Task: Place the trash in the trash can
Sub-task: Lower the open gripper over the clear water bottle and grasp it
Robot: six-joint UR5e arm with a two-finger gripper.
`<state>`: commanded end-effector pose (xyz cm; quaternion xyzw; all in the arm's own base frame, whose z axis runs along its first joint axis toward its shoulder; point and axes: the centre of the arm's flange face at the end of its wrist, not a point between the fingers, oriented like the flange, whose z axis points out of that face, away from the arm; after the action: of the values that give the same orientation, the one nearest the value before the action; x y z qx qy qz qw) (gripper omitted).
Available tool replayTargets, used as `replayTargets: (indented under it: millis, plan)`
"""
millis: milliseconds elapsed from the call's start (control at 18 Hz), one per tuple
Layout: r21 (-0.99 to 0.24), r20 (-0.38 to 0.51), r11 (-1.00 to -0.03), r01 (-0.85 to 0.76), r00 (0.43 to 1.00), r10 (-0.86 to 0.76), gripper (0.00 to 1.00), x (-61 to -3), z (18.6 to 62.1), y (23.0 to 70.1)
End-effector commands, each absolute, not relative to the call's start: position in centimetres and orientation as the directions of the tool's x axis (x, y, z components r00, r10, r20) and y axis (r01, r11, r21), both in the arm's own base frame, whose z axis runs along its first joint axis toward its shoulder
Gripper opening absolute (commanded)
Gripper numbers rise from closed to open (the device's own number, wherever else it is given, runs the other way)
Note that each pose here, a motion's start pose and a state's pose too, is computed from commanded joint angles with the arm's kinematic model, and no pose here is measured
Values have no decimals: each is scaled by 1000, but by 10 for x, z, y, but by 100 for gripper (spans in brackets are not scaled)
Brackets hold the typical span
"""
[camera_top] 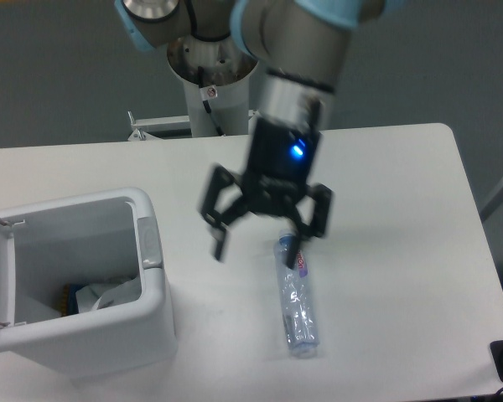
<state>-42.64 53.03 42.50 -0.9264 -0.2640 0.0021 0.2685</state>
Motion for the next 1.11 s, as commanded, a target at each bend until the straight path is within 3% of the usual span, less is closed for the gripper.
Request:
replayTargets:
  millis: [278,667,1111]
  plan:
    - [-337,30,-855,394,912,408,100,-433,338,548]
    - [-245,49,-883,401,914,402,100,-438,263,562]
    - [-179,5,-895,408,910,414,100,-448,222,561]
